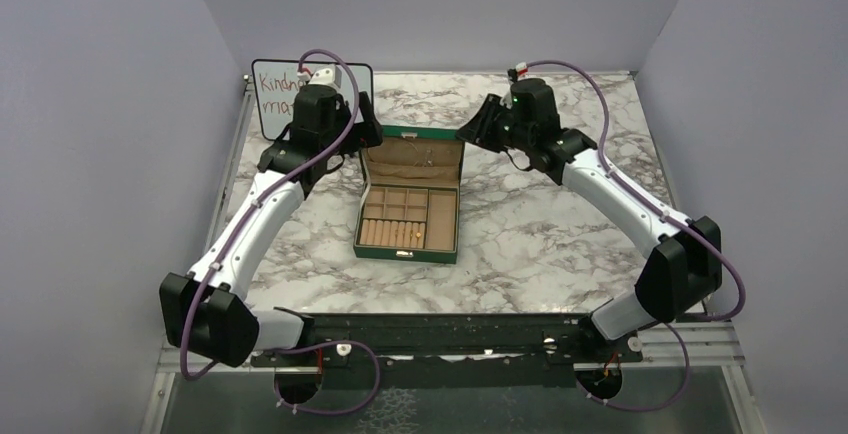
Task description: Organize the mixed jewelry
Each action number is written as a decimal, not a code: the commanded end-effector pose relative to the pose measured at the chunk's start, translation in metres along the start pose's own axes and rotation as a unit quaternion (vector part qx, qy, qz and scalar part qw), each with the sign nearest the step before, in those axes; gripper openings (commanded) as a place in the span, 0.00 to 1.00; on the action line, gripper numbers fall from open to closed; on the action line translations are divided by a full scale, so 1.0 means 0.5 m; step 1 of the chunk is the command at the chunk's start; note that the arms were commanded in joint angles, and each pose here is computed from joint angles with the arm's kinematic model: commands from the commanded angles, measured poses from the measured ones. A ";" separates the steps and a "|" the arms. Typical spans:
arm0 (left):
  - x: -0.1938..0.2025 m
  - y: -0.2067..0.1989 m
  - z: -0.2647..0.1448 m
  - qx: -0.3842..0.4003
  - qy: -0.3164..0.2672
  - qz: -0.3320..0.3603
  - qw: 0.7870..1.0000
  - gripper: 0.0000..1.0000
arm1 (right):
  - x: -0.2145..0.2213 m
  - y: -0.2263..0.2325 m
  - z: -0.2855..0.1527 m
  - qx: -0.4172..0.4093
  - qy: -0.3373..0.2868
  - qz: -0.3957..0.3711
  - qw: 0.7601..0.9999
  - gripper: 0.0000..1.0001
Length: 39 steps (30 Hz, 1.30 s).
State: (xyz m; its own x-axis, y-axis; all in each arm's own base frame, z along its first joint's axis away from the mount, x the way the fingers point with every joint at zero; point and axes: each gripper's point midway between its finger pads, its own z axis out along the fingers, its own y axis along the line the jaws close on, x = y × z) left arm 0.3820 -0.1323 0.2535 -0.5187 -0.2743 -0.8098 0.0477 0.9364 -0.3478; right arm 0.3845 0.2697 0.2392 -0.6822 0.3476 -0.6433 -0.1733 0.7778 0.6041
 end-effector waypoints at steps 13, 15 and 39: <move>0.045 0.024 -0.123 0.004 0.005 -0.012 1.000 0.96 | 0.258 -0.072 -0.106 -0.037 0.184 -0.017 0.982 0.26; 0.073 0.028 -0.119 0.006 0.025 -0.017 1.000 0.96 | 0.271 -0.077 -0.118 -0.040 0.191 -0.021 0.981 0.26; 0.342 0.047 -0.082 0.041 0.246 -0.048 0.967 0.67 | 0.341 -0.096 -0.105 -0.041 0.238 -0.046 0.969 0.36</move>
State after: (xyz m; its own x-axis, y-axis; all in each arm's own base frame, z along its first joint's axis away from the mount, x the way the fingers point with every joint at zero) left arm 0.2698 -0.1367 0.1382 -0.8198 -0.2292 -0.5248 0.0125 0.9090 -0.4165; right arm 0.2234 0.2563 0.1209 -0.9276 -0.0215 -0.3728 -0.2663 0.7382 0.6198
